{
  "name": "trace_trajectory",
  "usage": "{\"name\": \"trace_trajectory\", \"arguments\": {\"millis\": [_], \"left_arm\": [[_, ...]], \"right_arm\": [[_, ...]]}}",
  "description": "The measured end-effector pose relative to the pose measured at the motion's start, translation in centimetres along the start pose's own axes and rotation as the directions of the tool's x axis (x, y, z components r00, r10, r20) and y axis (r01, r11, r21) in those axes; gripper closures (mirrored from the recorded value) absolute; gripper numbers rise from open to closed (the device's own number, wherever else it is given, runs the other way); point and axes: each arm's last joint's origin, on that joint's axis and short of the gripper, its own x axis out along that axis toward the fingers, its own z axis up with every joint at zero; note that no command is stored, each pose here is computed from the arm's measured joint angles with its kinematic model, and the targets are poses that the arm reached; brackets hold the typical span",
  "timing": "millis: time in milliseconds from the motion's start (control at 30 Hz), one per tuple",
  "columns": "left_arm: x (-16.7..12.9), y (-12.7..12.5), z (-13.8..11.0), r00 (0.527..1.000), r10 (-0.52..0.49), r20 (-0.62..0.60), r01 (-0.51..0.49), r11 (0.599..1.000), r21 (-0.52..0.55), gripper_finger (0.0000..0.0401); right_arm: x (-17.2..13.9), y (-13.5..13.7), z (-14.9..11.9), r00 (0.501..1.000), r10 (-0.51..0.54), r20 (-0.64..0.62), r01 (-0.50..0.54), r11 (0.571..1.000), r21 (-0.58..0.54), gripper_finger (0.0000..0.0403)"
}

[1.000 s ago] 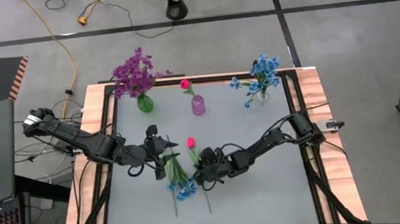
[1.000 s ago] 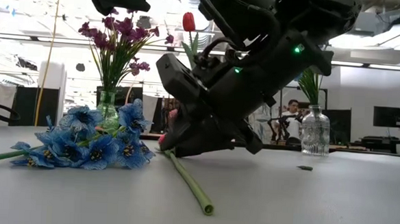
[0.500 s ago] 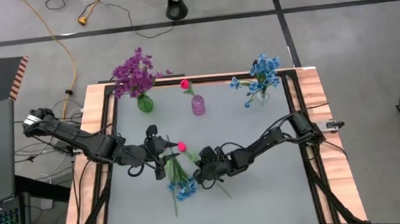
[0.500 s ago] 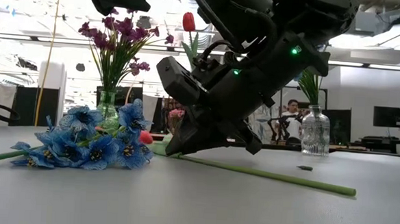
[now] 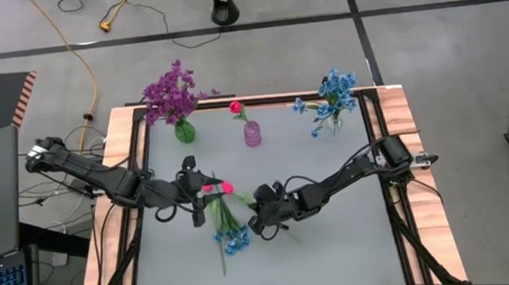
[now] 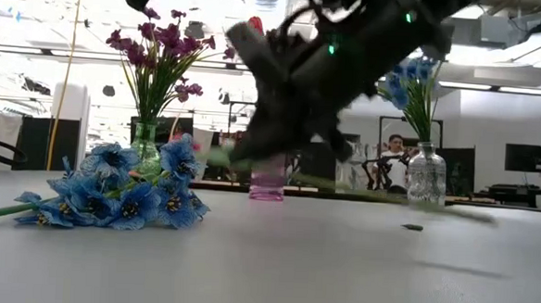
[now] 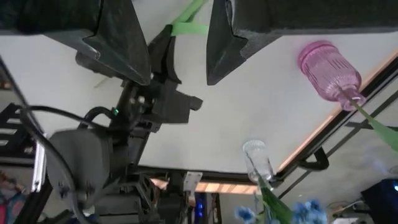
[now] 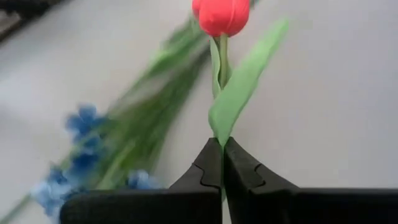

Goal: Sort flowers into vase by color
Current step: Put the right pink flower into the purple vase

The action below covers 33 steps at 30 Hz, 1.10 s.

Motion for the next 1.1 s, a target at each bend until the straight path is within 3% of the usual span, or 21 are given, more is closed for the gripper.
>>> {"name": "trace_trajectory", "arguments": {"millis": [367, 633, 833, 1100], "left_arm": [[-3.9, 0.4, 0.4, 0.997, -0.070, 0.041, 0.071, 0.997, -0.007, 0.0257], [-5.7, -0.2, -1.1, 1.000, 0.018, -0.005, -0.018, 0.999, -0.033, 0.0257], [-4.7, -1.9, -2.3, 0.997, 0.062, -0.042, -0.062, 0.998, -0.010, 0.0257], [-0.8, -5.3, -4.0, 0.993, 0.098, -0.061, -0.098, 0.995, 0.002, 0.0257]], "right_arm": [[-4.4, 0.8, 4.4, 0.989, 0.021, 0.144, -0.003, 0.992, -0.126, 0.0375], [-8.4, 0.7, 6.5, 0.974, 0.036, 0.225, 0.008, 0.982, -0.191, 0.0379], [-10.7, -0.4, 5.1, 0.954, 0.055, 0.295, -0.005, 0.986, -0.168, 0.0377], [-10.7, -1.9, 2.0, 0.895, 0.188, 0.405, -0.157, 0.982, -0.108, 0.0376]]}}
